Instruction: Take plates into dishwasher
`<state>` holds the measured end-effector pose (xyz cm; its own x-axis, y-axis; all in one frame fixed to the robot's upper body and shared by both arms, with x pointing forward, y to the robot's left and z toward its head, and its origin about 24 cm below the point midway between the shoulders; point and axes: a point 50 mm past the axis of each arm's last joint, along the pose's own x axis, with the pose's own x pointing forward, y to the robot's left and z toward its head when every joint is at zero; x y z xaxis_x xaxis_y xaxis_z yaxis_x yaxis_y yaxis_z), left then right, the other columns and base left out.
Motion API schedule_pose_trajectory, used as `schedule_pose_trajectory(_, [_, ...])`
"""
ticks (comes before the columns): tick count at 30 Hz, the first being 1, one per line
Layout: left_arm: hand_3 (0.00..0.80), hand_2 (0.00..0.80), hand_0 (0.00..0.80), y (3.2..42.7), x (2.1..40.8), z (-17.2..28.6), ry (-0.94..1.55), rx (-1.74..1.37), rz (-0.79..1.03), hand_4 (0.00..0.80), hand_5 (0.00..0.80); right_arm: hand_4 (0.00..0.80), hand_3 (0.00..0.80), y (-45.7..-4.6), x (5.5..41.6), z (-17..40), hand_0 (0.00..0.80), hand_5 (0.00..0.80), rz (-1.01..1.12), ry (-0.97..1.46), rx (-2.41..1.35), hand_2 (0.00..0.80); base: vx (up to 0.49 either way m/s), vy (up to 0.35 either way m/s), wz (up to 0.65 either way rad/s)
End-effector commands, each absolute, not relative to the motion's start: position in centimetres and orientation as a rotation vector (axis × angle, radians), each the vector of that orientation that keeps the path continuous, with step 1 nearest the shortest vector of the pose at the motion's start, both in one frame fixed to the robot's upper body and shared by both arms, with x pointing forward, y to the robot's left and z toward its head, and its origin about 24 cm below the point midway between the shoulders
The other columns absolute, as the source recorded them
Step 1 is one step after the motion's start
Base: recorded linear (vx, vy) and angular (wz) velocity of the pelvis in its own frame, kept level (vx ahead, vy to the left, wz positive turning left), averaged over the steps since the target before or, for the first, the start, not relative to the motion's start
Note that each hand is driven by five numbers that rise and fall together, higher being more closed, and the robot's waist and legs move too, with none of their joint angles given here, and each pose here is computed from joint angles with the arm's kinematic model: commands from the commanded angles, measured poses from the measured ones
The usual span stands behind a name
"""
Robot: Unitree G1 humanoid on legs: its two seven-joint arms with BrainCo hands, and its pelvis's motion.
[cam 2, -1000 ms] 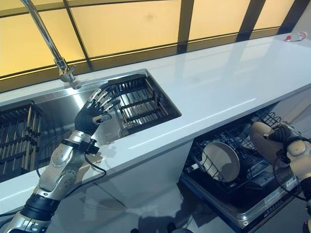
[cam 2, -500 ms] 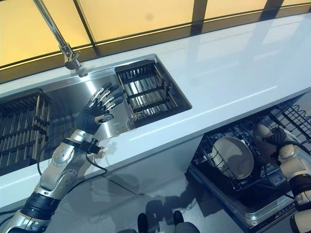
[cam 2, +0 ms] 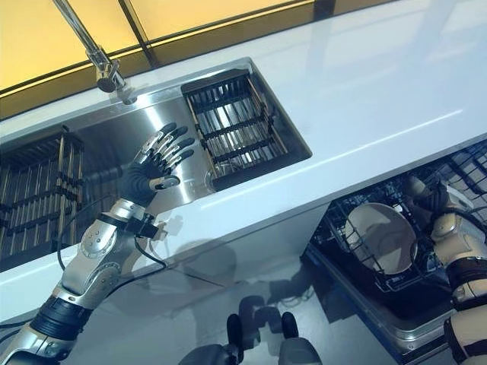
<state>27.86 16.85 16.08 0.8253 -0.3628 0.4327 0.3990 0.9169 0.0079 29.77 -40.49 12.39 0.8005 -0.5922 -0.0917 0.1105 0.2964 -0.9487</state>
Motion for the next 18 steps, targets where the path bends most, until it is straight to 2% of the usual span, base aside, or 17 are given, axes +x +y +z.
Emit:
schedule_pose_trajectory(1, [0.000, 0.000, 0.000, 15.7, 27.9, 19.7, -0.629, -0.063, -0.453, 0.000, 0.000, 0.800, 0.800, -41.6, 30.6, 17.6, 0.800, 0.800, -0.606, 0.362, -1.265, 0.800, -0.028, -0.045, 0.06])
schedule_pose_trajectory(17, [0.000, 0.000, 0.000, 15.4, 27.8, 20.7, -0.676, -0.048, -0.481, 0.000, 0.000, 0.800, 0.800, -42.6, 30.1, 17.7, 0.800, 0.800, -0.653, 0.404, -1.250, 0.800, -0.033, -0.012, 0.02])
schedule_pose_trajectory(18, [0.000, 0.000, 0.000, 15.4, 27.7, 20.7, -0.677, -0.050, -0.481, 0.000, 0.000, 0.480, 0.480, -42.6, 30.0, 17.7, 0.480, 0.480, -0.656, 0.409, -1.251, 0.480, 0.000, 0.000, 0.00])
